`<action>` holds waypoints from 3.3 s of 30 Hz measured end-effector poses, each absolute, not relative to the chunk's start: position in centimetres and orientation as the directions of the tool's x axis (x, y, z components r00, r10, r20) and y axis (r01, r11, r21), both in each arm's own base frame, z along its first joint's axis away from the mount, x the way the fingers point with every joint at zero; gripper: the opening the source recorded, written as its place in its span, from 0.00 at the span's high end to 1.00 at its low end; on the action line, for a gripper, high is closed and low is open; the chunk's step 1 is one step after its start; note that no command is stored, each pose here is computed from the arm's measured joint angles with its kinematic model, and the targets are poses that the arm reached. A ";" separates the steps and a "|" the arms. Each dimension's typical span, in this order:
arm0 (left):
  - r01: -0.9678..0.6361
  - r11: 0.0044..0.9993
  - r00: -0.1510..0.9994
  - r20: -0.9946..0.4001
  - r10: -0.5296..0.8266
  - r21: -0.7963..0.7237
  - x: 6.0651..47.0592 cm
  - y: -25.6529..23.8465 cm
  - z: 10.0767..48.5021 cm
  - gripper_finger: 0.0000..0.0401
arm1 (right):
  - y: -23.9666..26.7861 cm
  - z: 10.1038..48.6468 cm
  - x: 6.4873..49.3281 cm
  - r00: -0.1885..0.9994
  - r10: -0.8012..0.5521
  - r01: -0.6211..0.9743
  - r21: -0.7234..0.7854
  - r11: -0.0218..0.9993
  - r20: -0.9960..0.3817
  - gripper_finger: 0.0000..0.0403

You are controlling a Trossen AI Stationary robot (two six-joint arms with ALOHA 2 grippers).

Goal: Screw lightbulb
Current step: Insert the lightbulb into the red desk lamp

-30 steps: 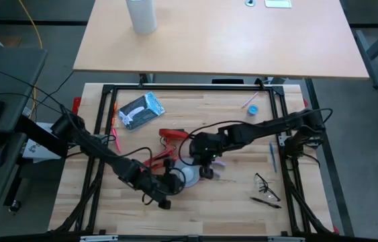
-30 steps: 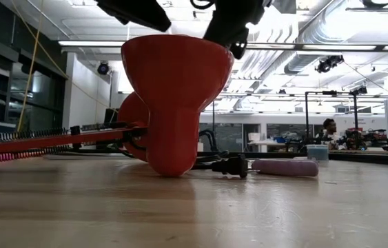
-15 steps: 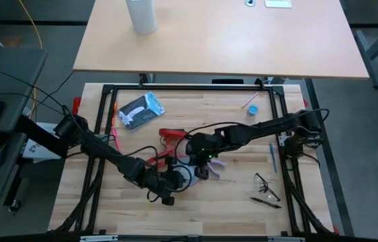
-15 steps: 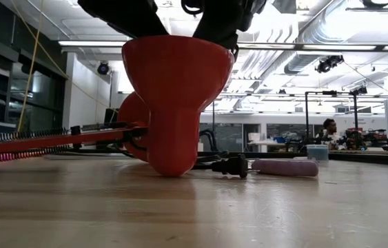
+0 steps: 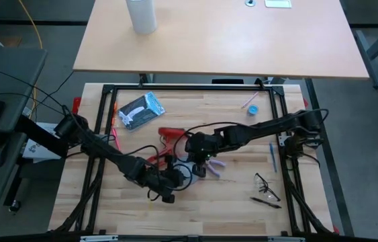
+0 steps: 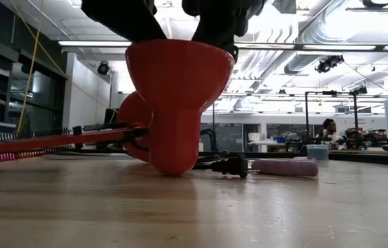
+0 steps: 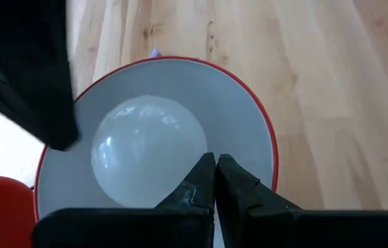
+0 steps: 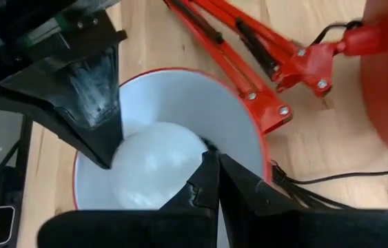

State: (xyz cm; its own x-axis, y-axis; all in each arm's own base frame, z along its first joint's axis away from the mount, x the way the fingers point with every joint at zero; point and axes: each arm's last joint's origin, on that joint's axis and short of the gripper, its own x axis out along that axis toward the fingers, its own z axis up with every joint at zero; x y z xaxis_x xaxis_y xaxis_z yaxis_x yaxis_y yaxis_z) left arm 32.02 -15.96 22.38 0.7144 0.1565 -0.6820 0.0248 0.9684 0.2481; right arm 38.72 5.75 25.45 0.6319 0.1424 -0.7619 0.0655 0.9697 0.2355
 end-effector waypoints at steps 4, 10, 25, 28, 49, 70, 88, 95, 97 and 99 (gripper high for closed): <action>0.012 0.968 0.710 -0.684 0.169 0.251 32.2 -15.5 22.3 1.00 | 5.9 25.0 38.9 0.623 0.147 0.072 0.244 0.967 -0.768 1.00; 0.012 0.971 0.709 -0.687 0.161 0.240 32.2 -15.5 22.3 1.00 | 6.5 24.4 39.1 0.614 0.149 0.089 0.255 0.963 -0.775 1.00; -0.011 0.964 0.691 -0.695 0.198 0.264 32.2 -14.6 22.5 1.00 | 7.6 24.3 38.7 0.596 0.132 0.144 0.267 0.953 -0.792 1.00; -0.002 0.958 0.683 -0.699 0.210 0.286 31.9 -14.5 22.7 1.00 | 7.7 24.3 38.5 0.586 0.131 0.155 0.269 0.950 -0.800 1.00; -0.162 0.875 0.653 -0.615 0.442 0.456 31.3 -12.0 24.1 1.00 | 10.0 24.1 38.1 0.566 0.205 0.138 0.337 0.932 -0.798 1.00; 0.013 0.979 0.750 -0.649 0.126 0.205 28.8 -16.7 26.0 1.00 | 2.7 27.3 38.2 0.663 0.204 0.174 0.413 0.894 -0.720 1.00; -0.064 0.958 0.701 -0.671 0.243 0.280 31.7 -15.6 22.3 1.00 | 3.5 24.9 39.6 0.626 0.272 0.146 0.452 0.880 -0.731 1.00; -0.058 0.952 0.688 -0.679 0.255 0.299 31.9 -14.9 22.3 1.00 | 3.9 24.5 39.7 0.621 0.248 0.173 0.438 0.882 -0.744 1.00; -0.059 0.948 0.675 -0.687 0.269 0.313 31.8 -14.7 22.2 1.00 | 4.3 24.6 39.7 0.624 0.231 0.177 0.422 0.889 -0.747 1.00; -0.066 0.941 0.663 -0.690 0.289 0.331 31.8 -14.4 22.2 1.00 | 4.6 24.6 39.5 0.619 0.212 0.185 0.403 0.896 -0.756 1.00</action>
State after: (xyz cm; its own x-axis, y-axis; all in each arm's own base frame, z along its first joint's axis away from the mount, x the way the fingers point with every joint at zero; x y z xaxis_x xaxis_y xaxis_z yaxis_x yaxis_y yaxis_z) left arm 31.78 -14.40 22.19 0.6631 0.2895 -0.6903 -0.0661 0.9412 0.3312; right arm 39.47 4.61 24.64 0.6195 0.2124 -0.7557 0.1846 0.8963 0.4032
